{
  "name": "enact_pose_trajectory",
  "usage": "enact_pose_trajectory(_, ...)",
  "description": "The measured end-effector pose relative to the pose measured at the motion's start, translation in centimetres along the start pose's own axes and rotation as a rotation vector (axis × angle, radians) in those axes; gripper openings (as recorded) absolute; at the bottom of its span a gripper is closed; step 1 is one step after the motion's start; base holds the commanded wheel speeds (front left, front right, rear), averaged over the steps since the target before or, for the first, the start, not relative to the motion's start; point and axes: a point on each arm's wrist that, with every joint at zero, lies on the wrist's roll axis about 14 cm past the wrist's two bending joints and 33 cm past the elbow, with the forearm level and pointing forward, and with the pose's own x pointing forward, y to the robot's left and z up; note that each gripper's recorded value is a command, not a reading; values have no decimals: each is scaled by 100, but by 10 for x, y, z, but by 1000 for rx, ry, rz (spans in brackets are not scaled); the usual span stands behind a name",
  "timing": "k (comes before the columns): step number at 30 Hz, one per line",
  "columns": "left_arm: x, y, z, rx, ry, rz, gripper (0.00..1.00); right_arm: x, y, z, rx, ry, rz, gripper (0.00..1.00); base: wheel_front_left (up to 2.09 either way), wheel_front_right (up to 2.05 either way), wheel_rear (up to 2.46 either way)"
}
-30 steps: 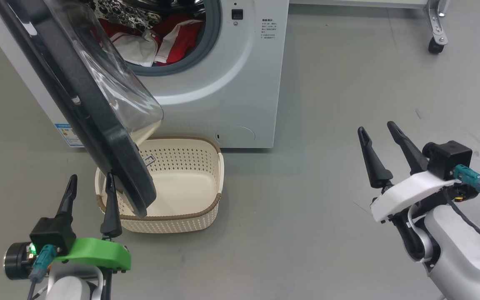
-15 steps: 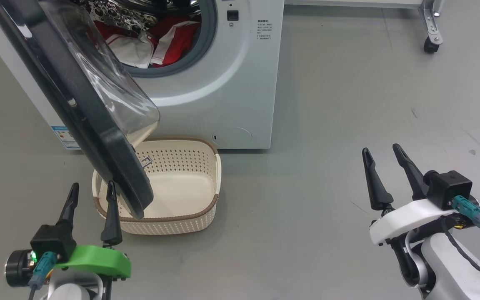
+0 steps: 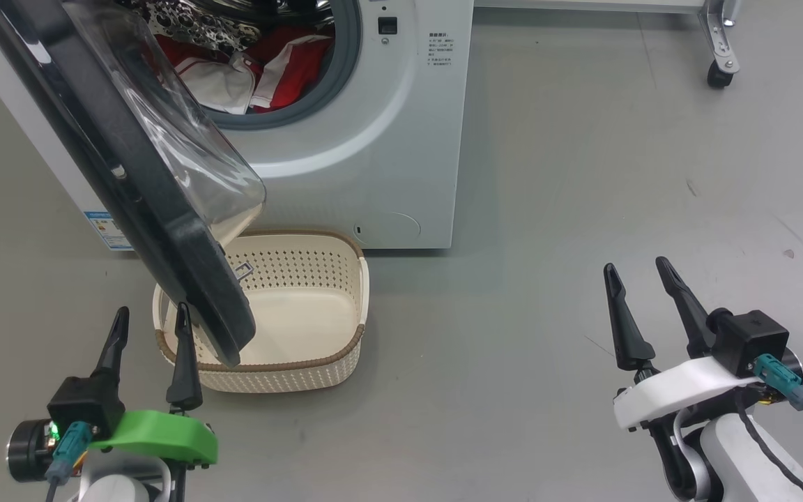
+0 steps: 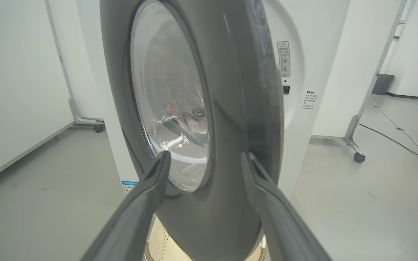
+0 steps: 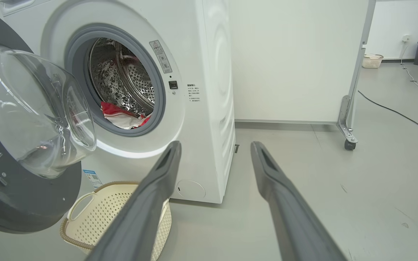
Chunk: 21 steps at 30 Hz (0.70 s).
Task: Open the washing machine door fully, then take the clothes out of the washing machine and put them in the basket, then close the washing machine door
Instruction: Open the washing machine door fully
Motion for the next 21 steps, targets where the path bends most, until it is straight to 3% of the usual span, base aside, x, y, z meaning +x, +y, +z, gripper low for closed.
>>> enact_pose_trajectory(21,0,-2,-1,0,2,-8,100,-9,3,-2,-12,-12,-18,100,0,0,0)
